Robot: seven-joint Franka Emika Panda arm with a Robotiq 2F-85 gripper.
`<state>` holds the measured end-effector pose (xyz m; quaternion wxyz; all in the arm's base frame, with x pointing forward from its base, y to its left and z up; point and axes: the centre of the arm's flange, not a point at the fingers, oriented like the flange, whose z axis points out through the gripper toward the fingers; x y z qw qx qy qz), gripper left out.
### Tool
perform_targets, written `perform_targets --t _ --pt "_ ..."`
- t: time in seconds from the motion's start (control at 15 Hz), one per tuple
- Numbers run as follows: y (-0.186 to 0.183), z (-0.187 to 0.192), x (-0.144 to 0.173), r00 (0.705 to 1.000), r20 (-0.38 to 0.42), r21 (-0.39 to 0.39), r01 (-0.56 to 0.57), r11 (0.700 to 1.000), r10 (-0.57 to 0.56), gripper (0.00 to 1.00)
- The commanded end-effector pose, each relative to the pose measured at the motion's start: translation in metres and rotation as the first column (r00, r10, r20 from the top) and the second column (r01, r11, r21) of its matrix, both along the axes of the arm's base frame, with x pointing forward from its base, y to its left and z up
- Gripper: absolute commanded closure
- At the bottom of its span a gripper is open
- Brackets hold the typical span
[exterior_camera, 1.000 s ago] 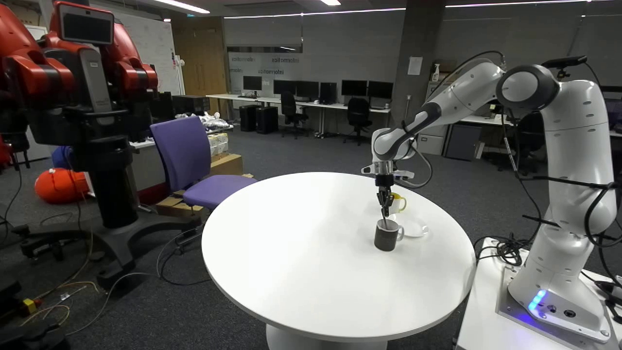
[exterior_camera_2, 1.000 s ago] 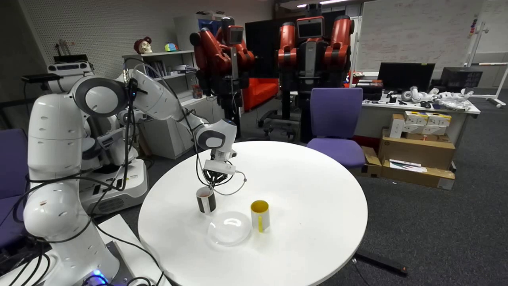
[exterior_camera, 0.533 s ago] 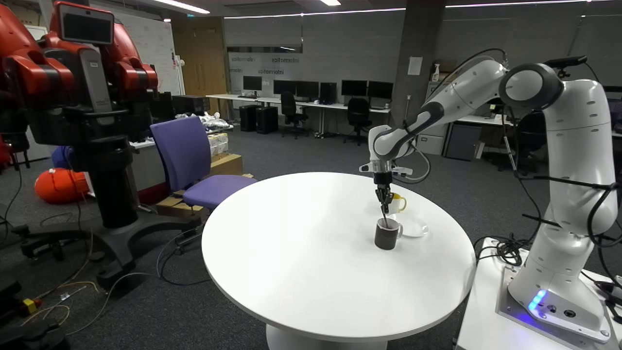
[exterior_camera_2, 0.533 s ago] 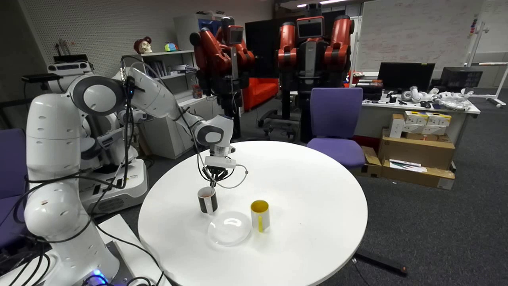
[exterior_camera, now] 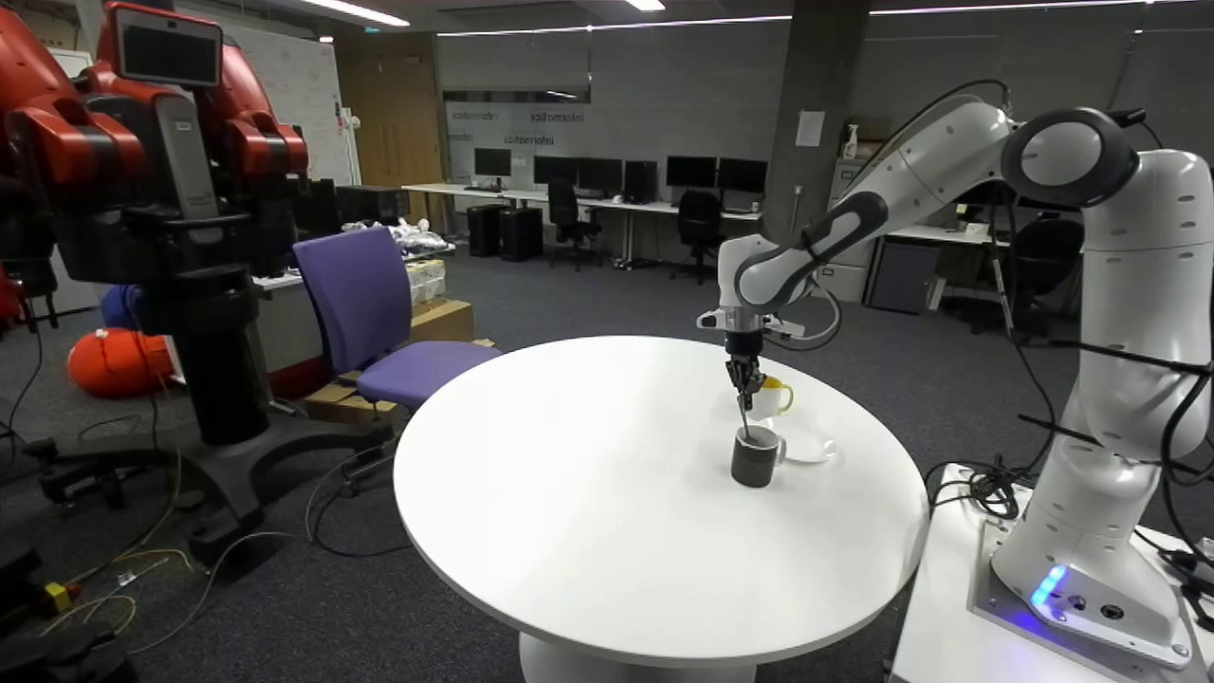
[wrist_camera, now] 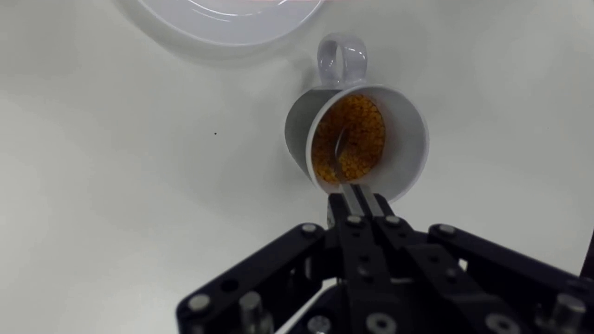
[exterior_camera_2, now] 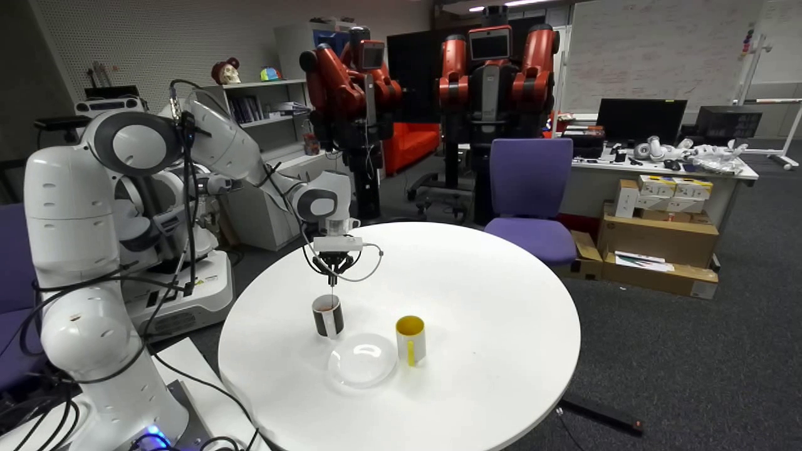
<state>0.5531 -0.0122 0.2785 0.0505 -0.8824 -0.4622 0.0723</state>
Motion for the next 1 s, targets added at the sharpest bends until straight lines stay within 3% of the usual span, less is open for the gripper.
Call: perform_targets --t 0.0,0.4,0.47,0.93 --pt "0.002 0.019 -0.032 0.999 0.041 0.039 0.034 0.999 -0.035 1.0" --pt "-0.014 0.034 -0.047 0.991 0.074 0.078 0.108 0.991 -0.114 1.0" --pt "-0.004 0.022 -0.029 0.996 0.024 0.062 0.082 0.995 -0.084 0.98" --pt "-0.011 0.027 -0.033 0.994 0.034 0.064 0.1 0.993 -0.102 0.98"
